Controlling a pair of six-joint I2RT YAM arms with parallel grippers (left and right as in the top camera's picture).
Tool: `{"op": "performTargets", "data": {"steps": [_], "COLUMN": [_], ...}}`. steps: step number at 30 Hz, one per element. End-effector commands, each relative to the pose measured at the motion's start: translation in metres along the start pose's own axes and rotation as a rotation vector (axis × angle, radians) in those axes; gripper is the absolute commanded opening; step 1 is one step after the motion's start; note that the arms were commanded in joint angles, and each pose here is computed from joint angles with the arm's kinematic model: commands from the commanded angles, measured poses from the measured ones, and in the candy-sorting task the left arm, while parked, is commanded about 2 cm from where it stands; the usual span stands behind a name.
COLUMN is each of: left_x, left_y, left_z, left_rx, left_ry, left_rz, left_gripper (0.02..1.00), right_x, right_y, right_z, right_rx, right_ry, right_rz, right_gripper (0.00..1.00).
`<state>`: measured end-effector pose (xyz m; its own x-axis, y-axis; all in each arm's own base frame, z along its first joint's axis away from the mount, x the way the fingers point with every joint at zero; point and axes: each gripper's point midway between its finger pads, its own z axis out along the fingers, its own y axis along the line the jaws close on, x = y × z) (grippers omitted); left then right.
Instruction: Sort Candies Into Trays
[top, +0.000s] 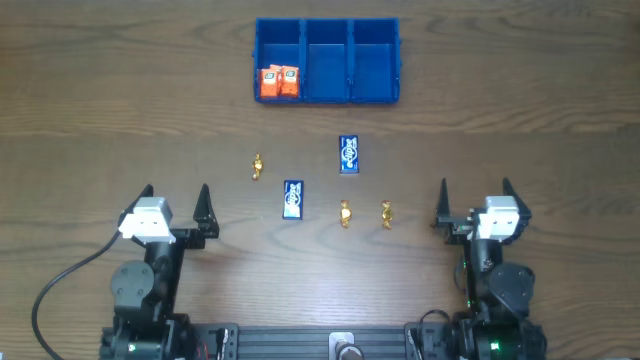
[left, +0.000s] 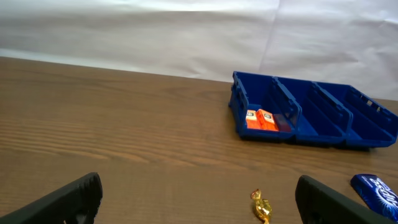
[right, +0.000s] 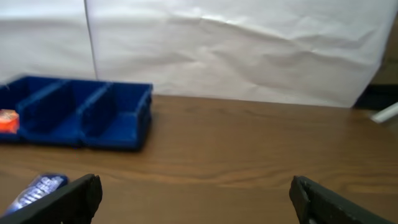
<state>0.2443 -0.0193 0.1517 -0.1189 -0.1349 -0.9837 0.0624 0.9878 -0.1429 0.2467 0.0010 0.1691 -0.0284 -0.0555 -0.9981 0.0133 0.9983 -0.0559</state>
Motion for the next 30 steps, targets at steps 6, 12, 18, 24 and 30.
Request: {"op": "performTargets", "data": {"steps": [6,12,18,24,30], "left_x": [0.015,0.015,0.015,0.015,0.015], "left_y": [0.002,0.002,0.002,0.002,0.002], "left_z": [0.000,0.000,0.000,0.000,0.000], "left_rx": [-0.001,-0.001,-0.001,-0.001,-0.001], "left_ry": [0.049,0.049,0.049,0.049,0.049], "left_rz": [0.009,0.009,0.009,0.009,0.009], "left_gripper": [0.998,0.998,0.998,0.996,0.998], "right_x": [-0.068,-0.061,-0.002,0.073,0.128], "right_y": [0.060,0.148,0.265,0.325,0.328], "right_z": [0.032,0.101,0.095,0.051,0.025], "right_rx": [-0.340,-0.446,-0.449,-0.325,-0.174], "right_ry": [0.287,0.708,1.074,1.269,1.407], "right_rz": [0.315,0.215,0.081,0.024,0.021], "right_gripper": [0.998,0.998,0.998,0.998,0.998]}}
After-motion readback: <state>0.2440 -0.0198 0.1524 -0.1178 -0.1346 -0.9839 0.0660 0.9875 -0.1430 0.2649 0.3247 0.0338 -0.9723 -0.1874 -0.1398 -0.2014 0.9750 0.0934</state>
